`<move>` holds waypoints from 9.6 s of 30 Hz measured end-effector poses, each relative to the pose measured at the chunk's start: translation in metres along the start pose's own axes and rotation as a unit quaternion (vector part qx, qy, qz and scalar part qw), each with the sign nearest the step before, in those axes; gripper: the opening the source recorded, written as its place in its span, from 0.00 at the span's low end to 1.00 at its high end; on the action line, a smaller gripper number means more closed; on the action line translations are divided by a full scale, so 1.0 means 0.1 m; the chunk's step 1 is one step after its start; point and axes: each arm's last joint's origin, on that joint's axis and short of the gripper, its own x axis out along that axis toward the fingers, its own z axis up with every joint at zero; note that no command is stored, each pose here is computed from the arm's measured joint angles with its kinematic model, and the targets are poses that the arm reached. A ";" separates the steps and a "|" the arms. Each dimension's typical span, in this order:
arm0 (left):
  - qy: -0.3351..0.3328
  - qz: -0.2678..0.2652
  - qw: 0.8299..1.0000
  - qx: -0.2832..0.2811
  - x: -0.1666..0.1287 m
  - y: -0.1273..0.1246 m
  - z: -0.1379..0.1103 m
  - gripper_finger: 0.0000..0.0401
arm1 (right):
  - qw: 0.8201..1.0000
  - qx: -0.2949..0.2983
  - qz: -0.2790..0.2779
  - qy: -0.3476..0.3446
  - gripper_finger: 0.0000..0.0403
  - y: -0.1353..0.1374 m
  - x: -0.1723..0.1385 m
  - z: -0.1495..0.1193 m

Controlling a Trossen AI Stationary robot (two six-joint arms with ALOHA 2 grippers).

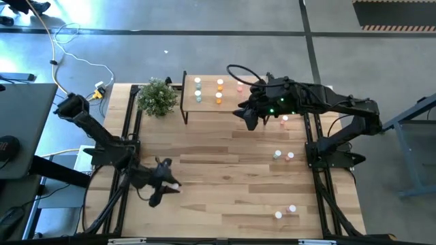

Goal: Pick and place medicine bottles onto shelf by color
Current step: Put the left violet pill bottle on the shelf aligned with the other violet pill bottle

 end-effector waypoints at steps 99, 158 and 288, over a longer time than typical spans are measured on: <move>-0.231 0.139 0.963 0.004 -0.28 0.74 1.24 0.30 | 0.962 -0.195 0.167 0.098 0.22 0.19 1.76 -0.45; -0.282 0.259 0.923 0.035 -0.82 0.88 1.76 0.68 | 0.977 -0.208 0.008 0.038 0.22 -0.53 0.45 0.25; -0.235 0.430 0.853 0.180 -0.95 1.14 1.83 0.69 | 0.832 0.042 -0.463 -0.304 0.23 -1.47 1.57 -1.64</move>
